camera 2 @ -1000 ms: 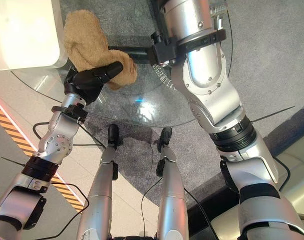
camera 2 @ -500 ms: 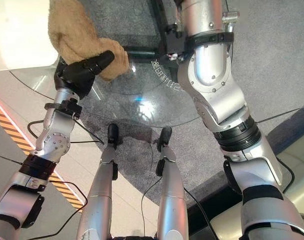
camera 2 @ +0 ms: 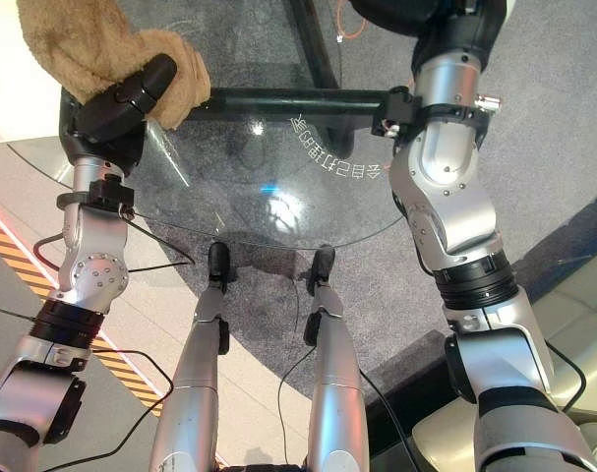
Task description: Wipe the table with a cloth and put it in the basket.
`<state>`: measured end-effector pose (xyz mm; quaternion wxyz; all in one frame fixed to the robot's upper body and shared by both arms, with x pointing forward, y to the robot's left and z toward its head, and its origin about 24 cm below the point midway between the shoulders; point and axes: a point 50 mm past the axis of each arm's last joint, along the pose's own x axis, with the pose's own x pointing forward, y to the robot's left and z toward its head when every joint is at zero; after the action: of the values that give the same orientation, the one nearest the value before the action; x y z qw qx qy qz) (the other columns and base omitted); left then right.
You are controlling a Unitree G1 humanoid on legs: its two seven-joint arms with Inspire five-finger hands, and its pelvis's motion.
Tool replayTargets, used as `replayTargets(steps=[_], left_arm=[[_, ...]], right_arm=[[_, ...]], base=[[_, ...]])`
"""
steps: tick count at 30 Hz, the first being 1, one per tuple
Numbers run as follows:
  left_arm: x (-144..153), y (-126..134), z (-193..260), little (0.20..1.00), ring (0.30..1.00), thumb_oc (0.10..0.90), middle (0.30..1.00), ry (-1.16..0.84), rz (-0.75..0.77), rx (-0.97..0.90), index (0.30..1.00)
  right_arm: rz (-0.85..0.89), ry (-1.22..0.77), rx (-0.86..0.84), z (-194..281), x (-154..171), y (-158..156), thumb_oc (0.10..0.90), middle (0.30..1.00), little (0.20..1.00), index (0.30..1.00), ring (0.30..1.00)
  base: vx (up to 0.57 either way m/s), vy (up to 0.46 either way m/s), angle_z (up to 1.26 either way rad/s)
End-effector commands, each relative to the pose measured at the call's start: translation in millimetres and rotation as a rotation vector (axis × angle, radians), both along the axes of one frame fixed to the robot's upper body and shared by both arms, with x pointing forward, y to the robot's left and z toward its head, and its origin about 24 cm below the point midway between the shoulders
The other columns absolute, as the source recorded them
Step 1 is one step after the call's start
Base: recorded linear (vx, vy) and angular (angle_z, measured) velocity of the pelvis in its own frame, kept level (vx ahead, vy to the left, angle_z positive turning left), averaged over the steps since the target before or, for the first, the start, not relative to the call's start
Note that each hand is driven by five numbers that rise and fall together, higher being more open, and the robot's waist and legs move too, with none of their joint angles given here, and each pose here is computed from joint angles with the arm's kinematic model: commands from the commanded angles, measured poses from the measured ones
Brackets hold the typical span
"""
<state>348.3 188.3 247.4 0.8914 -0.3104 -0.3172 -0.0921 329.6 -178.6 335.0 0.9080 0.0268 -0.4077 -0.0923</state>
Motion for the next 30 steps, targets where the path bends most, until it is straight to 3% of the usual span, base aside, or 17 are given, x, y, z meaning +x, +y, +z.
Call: replayTargets(steps=[1,16,30], left_arm=[[-38.5,11.5,86.0,0.2,0.3,0.1,0.3,-0.455,0.07,-0.027,0.3],[-33.7,73.0,82.6,0.2,0.3,0.1,0.3,-0.422,0.276,-0.146,0.3],[-35.8,117.3,84.6,0.2,0.3,0.1,0.3,-0.372,0.507,-0.227,0.3]], right_arm=[[-0.056,-0.273,0.055,48.5,-35.9,-27.7,0.8,0.9,0.9,0.9,0.9],[-0.257,-0.046,0.19,-0.2,-7.6,-101.4,0.8,0.9,0.9,0.9,0.9],[-0.332,0.192,0.255,-52.3,12.5,-142.7,0.8,0.9,0.9,0.9,0.9]], base=[[0.0,0.0,0.0],[0.0,0.004,-0.01],[0.0,0.001,0.0]])
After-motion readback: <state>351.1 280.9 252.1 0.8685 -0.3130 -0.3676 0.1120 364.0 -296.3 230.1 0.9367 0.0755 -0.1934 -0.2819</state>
